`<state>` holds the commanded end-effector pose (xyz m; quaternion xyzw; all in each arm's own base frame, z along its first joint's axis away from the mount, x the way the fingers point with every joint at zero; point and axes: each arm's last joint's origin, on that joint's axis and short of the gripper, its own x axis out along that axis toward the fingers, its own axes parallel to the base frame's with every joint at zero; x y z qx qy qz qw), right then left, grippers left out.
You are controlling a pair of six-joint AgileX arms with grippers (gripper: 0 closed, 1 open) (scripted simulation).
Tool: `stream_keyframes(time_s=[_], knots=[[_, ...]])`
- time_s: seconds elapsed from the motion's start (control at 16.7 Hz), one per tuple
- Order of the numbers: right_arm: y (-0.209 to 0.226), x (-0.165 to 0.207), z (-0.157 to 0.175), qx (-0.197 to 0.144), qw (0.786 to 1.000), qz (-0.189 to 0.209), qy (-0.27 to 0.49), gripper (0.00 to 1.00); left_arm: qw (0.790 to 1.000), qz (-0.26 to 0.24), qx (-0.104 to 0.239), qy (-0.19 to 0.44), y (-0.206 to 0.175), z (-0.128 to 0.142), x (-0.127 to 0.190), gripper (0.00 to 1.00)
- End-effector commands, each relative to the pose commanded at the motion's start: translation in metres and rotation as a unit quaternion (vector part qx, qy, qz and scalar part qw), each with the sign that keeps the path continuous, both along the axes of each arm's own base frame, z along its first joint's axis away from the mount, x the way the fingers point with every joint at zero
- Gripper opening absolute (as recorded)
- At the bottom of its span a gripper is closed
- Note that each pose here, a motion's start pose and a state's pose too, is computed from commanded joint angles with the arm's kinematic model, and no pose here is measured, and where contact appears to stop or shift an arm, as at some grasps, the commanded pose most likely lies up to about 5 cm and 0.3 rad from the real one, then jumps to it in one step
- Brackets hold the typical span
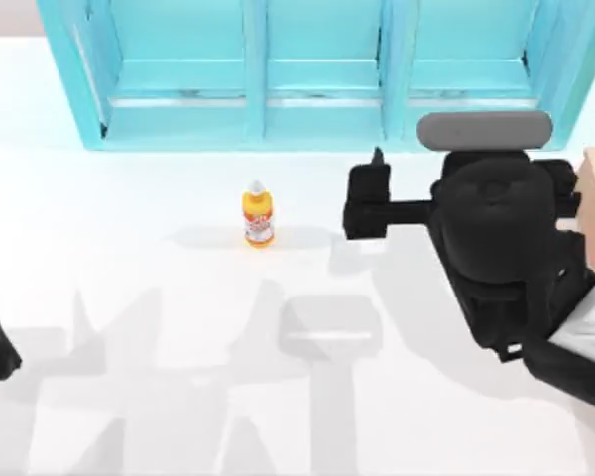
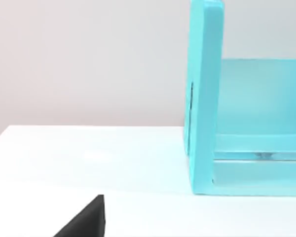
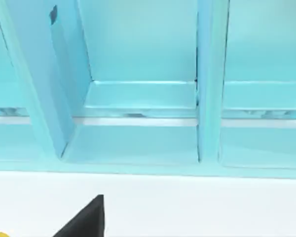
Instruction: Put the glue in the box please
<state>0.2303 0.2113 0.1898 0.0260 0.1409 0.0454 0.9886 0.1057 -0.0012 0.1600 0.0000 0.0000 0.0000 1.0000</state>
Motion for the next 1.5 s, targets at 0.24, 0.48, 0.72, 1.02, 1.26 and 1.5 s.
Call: stream_keyframes(time_s=[0.24,0.48,0.72,1.02,1.26,1.5], knots=[[0.081,0.007,-0.044,-0.005,1.0,-0.018,-0.017,1.0,1.0,0.0,0.0,0.0,0.0,0.0,0.0,1.0],[0.137,-0.003,-0.102,-0.02,0.999,-0.034,-0.032,1.0,1.0,0.0,0.0,0.0,0.0,0.0,0.0,1.0],[0.163,-0.014,-0.144,-0.036,0.997,-0.045,-0.041,1.0,1.0,0.0,0.0,0.0,0.0,0.0,0.0,1.0],[0.167,-0.016,-0.151,-0.039,0.997,-0.047,-0.043,1.0,1.0,0.0,0.0,0.0,0.0,0.0,0.0,1.0],[0.166,-0.01,-0.152,-0.04,0.997,-0.048,-0.042,1.0,1.0,0.0,0.0,0.0,0.0,0.0,0.0,1.0],[0.171,0.027,-0.159,-0.038,0.997,-0.047,-0.042,1.0,1.0,0.0,0.0,0.0,0.0,0.0,0.0,1.0]])
